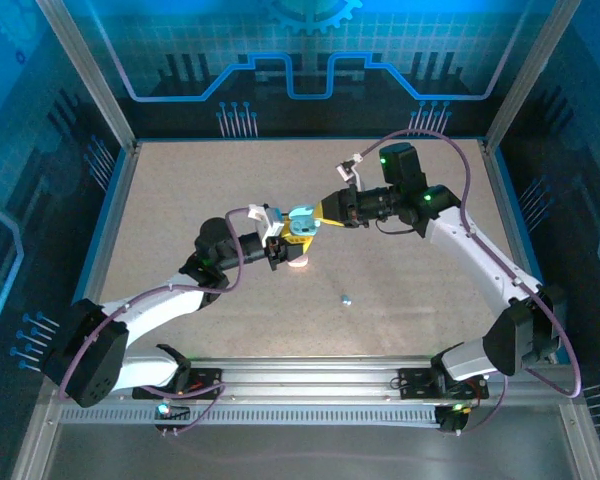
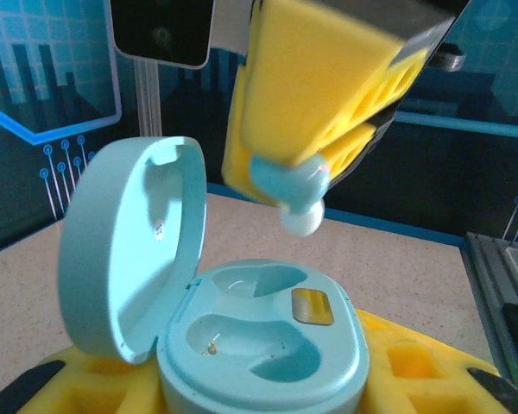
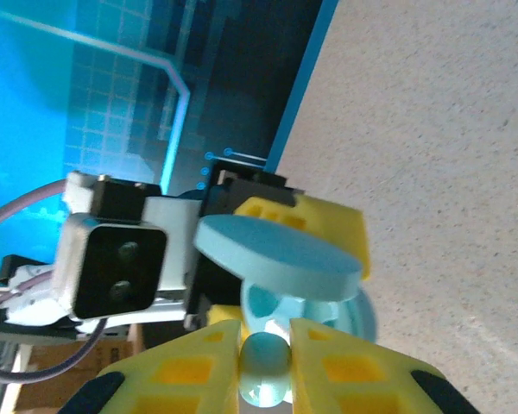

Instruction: Insert the wireless bluetooth earbuds into the charging case

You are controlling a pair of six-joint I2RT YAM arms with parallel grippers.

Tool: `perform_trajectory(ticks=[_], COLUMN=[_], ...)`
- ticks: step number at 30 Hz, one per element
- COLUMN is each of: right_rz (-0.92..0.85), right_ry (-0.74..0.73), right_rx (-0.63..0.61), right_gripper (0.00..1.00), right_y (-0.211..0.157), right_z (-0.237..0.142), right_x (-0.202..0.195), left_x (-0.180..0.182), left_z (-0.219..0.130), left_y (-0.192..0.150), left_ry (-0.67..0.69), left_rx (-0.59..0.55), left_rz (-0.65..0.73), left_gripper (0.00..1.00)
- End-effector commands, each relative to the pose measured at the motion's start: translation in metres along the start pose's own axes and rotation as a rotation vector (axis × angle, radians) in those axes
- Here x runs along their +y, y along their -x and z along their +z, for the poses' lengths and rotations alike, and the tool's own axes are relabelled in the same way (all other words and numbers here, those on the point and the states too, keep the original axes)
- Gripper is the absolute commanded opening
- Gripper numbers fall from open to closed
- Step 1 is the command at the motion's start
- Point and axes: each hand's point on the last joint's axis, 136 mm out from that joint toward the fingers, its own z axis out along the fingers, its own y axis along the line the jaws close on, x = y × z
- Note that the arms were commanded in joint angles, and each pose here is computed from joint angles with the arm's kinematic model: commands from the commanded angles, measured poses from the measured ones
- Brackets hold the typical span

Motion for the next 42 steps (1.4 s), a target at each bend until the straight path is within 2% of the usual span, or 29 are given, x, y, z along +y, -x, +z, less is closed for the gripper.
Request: perform_trajectory(ticks=[1, 14, 27, 42], right_rz=[-0.065, -0.096, -0.136, -0.127], right_ry=[-0.040, -0.021, -0.012, -0.129], right_rx=[-0.022, -0.001, -0.054, -0.005], right_gripper=[0.20, 0.20, 0.19, 0.19], right_y=[-0.003, -0.006, -0.003, -0.012], right_z=[-0.002, 0.007, -0.003, 0.010], right_x=[0.000, 0.006, 0.022, -0.008], left_x=[-0.012, -0.016, -0.011, -0.017], left_z=[0.004, 0.006, 0.005, 0.004], left_y=[0.026, 0.029, 0.024, 0.035], left_ry=[-0.066, -0.087, -0.056, -0.078], left_rx=[-0.069, -0.090, -0.068, -0.105], left_rz=[0.051, 0.031, 0.038, 0.033], left_gripper=[0.30, 0.30, 0.30, 0.30])
